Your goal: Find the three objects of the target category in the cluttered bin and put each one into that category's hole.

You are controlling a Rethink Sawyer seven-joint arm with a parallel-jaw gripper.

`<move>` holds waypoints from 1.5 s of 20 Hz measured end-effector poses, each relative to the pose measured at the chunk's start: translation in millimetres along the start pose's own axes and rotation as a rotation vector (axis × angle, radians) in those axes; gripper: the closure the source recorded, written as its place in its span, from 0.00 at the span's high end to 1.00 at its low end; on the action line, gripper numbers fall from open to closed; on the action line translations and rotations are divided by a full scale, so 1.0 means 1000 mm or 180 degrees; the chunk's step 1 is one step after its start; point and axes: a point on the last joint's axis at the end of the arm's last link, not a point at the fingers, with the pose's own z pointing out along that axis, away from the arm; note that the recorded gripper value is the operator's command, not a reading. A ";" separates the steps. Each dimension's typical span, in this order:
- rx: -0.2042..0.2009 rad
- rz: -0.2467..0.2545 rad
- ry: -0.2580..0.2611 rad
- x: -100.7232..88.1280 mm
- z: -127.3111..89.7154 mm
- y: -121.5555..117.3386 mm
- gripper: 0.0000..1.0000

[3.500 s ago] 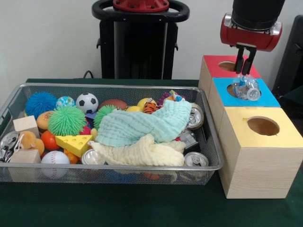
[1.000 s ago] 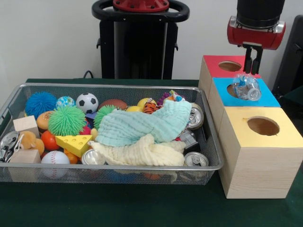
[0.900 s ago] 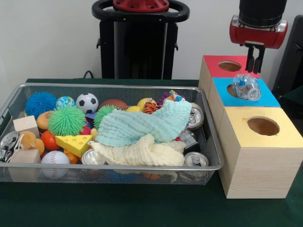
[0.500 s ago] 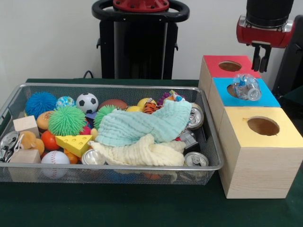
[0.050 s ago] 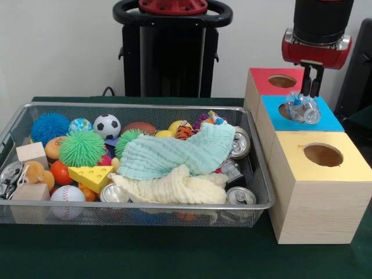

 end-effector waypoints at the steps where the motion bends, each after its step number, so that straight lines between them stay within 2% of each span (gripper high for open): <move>1: -0.0002 0.0008 -0.0005 -0.001 0.000 -0.001 0.00; 18: -0.0002 -0.0003 -0.0013 0.000 0.001 0.001 0.00; 30: -0.0034 0.0028 -0.0133 -0.001 0.004 -0.001 0.00</move>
